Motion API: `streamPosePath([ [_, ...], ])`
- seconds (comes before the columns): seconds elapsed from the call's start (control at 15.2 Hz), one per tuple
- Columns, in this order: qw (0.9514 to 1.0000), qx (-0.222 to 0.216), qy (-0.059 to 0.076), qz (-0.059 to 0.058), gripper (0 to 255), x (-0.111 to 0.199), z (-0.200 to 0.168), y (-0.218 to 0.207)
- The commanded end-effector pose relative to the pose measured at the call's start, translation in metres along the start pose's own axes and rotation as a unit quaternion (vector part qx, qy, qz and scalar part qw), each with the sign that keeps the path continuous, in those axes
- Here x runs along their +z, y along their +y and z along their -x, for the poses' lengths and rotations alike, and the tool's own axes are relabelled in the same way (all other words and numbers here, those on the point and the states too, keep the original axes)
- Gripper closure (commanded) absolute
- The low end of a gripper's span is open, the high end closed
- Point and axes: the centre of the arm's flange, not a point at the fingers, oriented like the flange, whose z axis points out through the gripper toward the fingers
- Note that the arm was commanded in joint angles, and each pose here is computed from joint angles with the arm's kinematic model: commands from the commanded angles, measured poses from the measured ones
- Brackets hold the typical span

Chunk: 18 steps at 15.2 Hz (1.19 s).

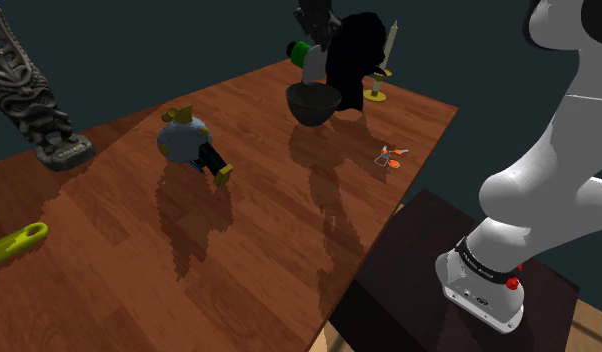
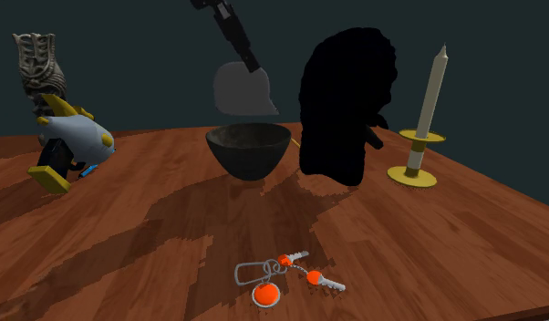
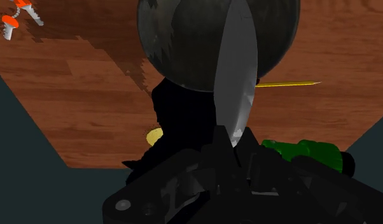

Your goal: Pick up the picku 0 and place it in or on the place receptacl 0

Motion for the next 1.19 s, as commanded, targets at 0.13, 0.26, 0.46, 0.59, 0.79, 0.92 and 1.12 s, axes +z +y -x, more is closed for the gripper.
streamPosePath([
  [0.13,1.0,0.0,0.0,0.0,255,0.019,0.01,0.002],
  [0.26,1.0,0.0,0.0,0.0,255,0.028,0.016,0.002],
  [0.46,1.0,0.0,0.0,0.0,255,0.032,0.018,0.002],
  [0.59,1.0,0.0,0.0,0.0,255,0.032,0.018,0.002],
  [0.79,1.0,0.0,0.0,0.0,255,0.032,0.018,0.002],
  [0.92,1.0,0.0,0.0,0.0,0,0.032,0.018,0.002],
  [1.12,1.0,0.0,0.0,0.0,0,0.032,0.018,0.002],
])
